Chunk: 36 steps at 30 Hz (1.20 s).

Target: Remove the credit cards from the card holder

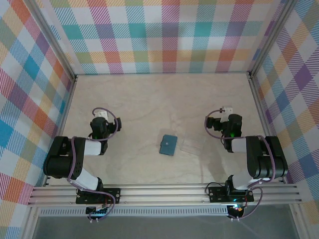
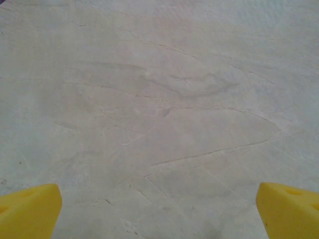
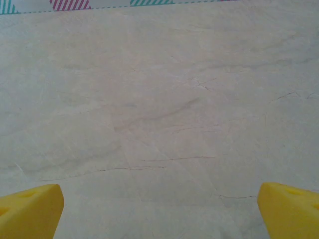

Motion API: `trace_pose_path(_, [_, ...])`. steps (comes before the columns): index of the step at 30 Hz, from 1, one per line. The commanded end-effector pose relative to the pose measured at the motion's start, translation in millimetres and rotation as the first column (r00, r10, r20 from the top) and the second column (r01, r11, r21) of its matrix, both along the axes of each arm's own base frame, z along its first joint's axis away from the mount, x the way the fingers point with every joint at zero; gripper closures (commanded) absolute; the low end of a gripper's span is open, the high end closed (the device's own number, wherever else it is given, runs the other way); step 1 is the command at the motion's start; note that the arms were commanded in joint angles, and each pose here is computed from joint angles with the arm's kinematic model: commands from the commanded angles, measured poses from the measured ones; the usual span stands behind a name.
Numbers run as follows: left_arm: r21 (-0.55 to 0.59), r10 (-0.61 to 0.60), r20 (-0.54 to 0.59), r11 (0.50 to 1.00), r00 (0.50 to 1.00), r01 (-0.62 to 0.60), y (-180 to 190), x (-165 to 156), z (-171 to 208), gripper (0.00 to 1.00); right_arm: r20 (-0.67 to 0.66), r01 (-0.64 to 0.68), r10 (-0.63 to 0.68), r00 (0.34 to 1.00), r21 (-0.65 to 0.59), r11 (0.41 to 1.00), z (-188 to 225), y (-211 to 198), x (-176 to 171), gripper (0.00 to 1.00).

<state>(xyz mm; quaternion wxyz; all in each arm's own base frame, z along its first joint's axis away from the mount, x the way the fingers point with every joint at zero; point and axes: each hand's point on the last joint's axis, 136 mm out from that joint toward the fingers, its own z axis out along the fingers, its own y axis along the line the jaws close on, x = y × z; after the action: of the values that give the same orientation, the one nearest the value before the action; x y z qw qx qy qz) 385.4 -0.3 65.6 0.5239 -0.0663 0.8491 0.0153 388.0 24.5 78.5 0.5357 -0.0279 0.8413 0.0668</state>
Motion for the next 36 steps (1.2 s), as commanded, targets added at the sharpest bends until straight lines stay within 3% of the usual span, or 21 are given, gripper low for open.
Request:
trace_pose_path(1, [0.016,-0.004,0.056,1.000,0.998,0.003,-2.0,10.9,14.5,0.00,0.052,-0.010,0.009,0.999,0.020,1.000,13.8,1.4,9.3,0.00])
trace_pose_path(31, [0.016,-0.003,0.058,1.000,0.998,0.002,-1.6,10.6,14.8,0.00,0.052,-0.010,0.009,0.999,0.020,1.000,13.9,1.7,9.1,0.00])
trace_pose_path(36, [0.022,-0.001,0.027,1.000,1.000,0.000,-2.7,13.0,38.6,0.00,-0.006,0.062,-0.062,0.998,0.018,0.998,25.9,-9.3,12.1,0.00])
